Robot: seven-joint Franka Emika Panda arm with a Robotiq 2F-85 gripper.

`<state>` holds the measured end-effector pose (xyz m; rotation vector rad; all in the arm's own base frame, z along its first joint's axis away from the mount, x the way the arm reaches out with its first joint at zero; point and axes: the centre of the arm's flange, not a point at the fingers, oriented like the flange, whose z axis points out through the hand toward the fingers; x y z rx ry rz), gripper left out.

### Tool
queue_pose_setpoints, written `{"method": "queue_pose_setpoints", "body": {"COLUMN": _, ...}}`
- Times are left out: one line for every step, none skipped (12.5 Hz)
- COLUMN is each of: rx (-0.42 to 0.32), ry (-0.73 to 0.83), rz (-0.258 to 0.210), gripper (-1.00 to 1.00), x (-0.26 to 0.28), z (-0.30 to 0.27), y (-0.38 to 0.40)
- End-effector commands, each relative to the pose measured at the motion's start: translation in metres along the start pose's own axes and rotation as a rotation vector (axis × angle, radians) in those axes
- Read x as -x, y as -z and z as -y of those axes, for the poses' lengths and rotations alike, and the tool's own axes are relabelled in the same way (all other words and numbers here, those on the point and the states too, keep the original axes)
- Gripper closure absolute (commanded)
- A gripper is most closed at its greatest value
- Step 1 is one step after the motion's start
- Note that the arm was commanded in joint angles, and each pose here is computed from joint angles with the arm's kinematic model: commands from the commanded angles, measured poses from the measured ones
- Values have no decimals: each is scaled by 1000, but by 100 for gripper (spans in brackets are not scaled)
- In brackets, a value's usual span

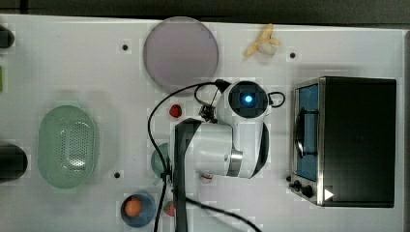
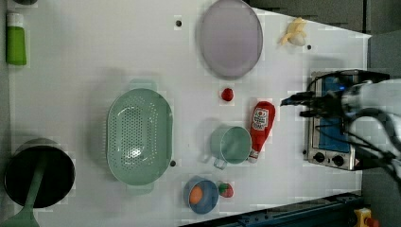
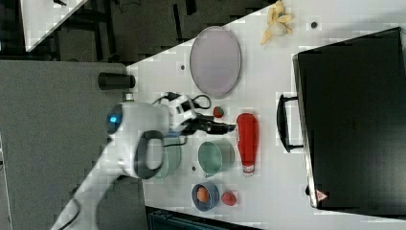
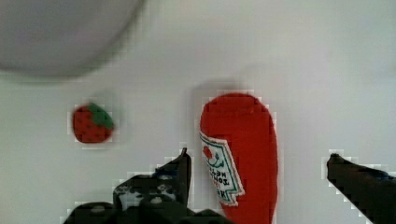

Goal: Pick ketchup from plate and place it on table.

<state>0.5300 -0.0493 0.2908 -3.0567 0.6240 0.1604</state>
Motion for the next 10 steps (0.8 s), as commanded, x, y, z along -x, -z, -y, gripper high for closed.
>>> {"method": "queue_pose_setpoints", "body": {"rx": -47, "ry": -253, "rz": -134, "gripper": -100, "x": -2, "z": 20, "y": 144}}
{"method": "queue_pose_setpoints", "body": {"rx": -52, "ry": -325, "rz": -137, "gripper": -100, "x": 1, "z": 24, "y": 174}}
{"method": "queue_pose_setpoints", "body": {"rx": -53, "ry": -387, "rz": -132, "gripper": -100, "x": 6, "z": 26, "y": 201}}
{"method": "queue_pose_setpoints", "body": {"rx": -52, "ry": -415, "rz": -129, "gripper": -100, "x": 11, "z": 30, "y": 225}}
{"method": "queue_pose_setpoints", "body": {"rx": -45, "ry": -413, "rz": -120, "gripper": -100, "x": 16, "z": 32, "y": 245}}
{"method": "queue_pose_setpoints", "body": {"rx": -42, "ry": -407, "rz": -119, "gripper": -100, "x": 19, "z": 34, "y": 265}}
{"method": "queue_pose_setpoints", "body": {"rx": -32, "ry": -405, "rz": -103, "gripper": -100, "x": 24, "z": 34, "y": 280}}
{"method": "queue_pose_setpoints", "body": {"rx": -14, "ry": -407, "rz": -80, "gripper": -100, "x": 29, "z": 32, "y": 291}}
{"method": "queue_pose_setpoints", "body": {"rx": 5, "ry": -409, "rz": -55, "gripper": -100, "x": 33, "z": 29, "y": 297}}
{"method": "queue_pose_setpoints", "body": {"rx": 7, "ry": -413, "rz": -52, "gripper": -100, "x": 34, "z": 26, "y": 302}}
